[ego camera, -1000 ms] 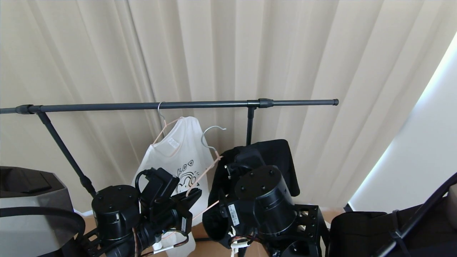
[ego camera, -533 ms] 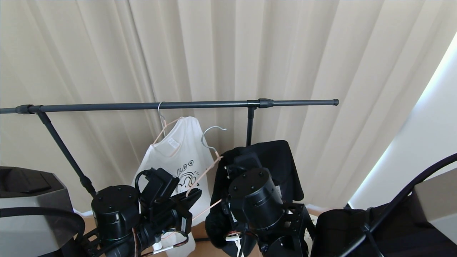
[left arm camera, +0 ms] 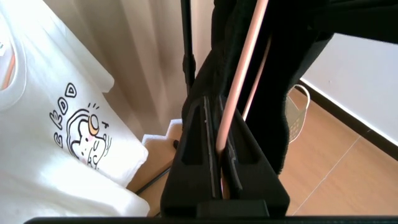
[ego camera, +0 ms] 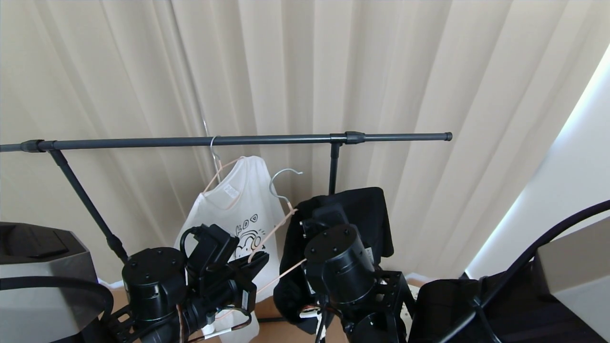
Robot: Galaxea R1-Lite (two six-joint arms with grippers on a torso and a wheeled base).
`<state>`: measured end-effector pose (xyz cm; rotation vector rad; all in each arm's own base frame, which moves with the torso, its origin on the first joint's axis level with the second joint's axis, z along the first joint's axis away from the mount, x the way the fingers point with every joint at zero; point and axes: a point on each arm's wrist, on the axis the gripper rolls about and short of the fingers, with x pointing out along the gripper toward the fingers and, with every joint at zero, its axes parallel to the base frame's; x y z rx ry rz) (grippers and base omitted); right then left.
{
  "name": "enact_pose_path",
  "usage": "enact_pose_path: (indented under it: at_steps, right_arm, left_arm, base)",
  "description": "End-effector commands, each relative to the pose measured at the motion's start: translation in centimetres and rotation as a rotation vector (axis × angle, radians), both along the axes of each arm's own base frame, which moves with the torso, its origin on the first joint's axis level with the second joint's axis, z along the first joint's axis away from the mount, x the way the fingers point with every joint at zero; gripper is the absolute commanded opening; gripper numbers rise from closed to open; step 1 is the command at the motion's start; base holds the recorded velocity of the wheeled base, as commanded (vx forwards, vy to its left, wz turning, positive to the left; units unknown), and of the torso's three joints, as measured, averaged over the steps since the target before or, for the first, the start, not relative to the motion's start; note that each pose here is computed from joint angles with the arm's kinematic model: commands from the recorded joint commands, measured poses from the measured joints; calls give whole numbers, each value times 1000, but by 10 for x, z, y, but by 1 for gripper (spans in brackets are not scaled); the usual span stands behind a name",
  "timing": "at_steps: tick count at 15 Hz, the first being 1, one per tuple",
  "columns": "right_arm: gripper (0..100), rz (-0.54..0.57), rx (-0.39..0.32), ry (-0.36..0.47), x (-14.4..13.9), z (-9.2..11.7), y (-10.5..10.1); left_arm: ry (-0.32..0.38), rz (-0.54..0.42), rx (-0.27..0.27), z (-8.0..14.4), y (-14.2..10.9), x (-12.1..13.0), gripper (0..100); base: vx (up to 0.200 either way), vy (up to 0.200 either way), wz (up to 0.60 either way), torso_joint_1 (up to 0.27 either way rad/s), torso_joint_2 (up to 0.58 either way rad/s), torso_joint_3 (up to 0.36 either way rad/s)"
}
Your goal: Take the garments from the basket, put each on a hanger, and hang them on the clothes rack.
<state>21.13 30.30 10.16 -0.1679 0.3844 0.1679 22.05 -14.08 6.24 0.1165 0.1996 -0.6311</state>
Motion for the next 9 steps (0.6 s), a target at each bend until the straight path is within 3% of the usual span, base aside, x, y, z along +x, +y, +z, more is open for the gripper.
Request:
enact_pose_path:
  at_steps: [1,6,9]
  right_arm:
    - [0,0,14,-11,-1,6,-1]
    - [0,3,68,-70,-7,42,-11]
    - [0,7,70,-84,-8,49,-13]
  left_arm:
    - [0,-1,0,0,0,0,0]
    - [7,-2,6,-2,1,-1,0]
    - [9,-4,8,-2,1,-2,0]
  base:
    - [0,0,0,0,0,0]
    - [0,0,0,0,0,0]
    - [0,0,0,0,0,0]
